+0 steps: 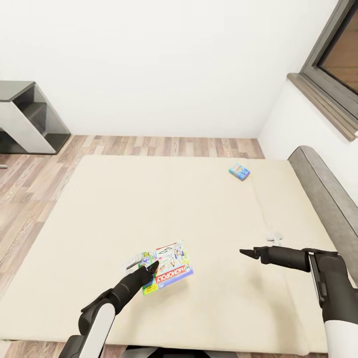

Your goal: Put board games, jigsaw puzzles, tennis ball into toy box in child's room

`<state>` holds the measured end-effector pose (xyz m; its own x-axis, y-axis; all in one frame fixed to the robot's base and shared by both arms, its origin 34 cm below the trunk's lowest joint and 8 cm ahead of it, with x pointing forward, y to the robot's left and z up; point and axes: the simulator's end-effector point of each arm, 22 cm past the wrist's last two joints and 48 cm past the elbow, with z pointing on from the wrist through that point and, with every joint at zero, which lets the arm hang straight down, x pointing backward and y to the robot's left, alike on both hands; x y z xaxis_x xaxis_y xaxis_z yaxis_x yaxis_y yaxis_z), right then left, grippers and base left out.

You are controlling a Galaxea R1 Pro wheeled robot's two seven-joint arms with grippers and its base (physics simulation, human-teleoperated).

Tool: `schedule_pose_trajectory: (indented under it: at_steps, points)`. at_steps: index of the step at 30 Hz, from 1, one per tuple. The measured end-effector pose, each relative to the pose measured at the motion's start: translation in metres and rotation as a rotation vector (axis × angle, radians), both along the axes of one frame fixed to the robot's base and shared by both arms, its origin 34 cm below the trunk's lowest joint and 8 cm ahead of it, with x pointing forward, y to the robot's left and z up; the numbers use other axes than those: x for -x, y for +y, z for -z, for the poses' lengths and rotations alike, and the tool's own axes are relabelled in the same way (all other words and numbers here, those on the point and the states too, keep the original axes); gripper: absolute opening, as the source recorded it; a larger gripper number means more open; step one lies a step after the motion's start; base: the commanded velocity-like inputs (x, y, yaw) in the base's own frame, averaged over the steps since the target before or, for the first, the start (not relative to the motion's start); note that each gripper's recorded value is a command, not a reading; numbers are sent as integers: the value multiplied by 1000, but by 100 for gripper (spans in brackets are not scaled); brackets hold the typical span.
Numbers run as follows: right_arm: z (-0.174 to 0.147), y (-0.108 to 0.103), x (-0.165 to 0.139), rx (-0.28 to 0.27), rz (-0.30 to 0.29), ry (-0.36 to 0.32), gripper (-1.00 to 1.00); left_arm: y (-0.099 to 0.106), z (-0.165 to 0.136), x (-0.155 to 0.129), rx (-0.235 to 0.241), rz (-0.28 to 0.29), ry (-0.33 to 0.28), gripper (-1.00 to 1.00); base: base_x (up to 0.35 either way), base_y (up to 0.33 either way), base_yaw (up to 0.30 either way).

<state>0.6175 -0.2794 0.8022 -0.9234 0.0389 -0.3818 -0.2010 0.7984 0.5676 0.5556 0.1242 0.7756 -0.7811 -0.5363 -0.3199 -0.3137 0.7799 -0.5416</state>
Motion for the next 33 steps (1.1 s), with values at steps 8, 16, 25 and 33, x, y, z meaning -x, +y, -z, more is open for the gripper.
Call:
schedule_pose_trajectory:
  at_steps: [8, 16, 25, 33]
  points:
    - [-6, 0, -3, 0, -1, -13, 100, 0, -5, -3, -1, 0, -12, -100, 0, 0, 0]
    - [-13, 0, -5, 0, -1, -26, 100, 0, -11, -5, -2, 0, -24, -100, 0, 0, 0]
    - [-20, 0, -7, -1, -1, -40, 100, 1, -17, -8, -3, 0, -37, -100, 0, 0, 0]
    - [-26, 0, -10, 0, -1, -52, 100, 0, -21, -10, -4, 1, -46, -100, 0, 0, 0]
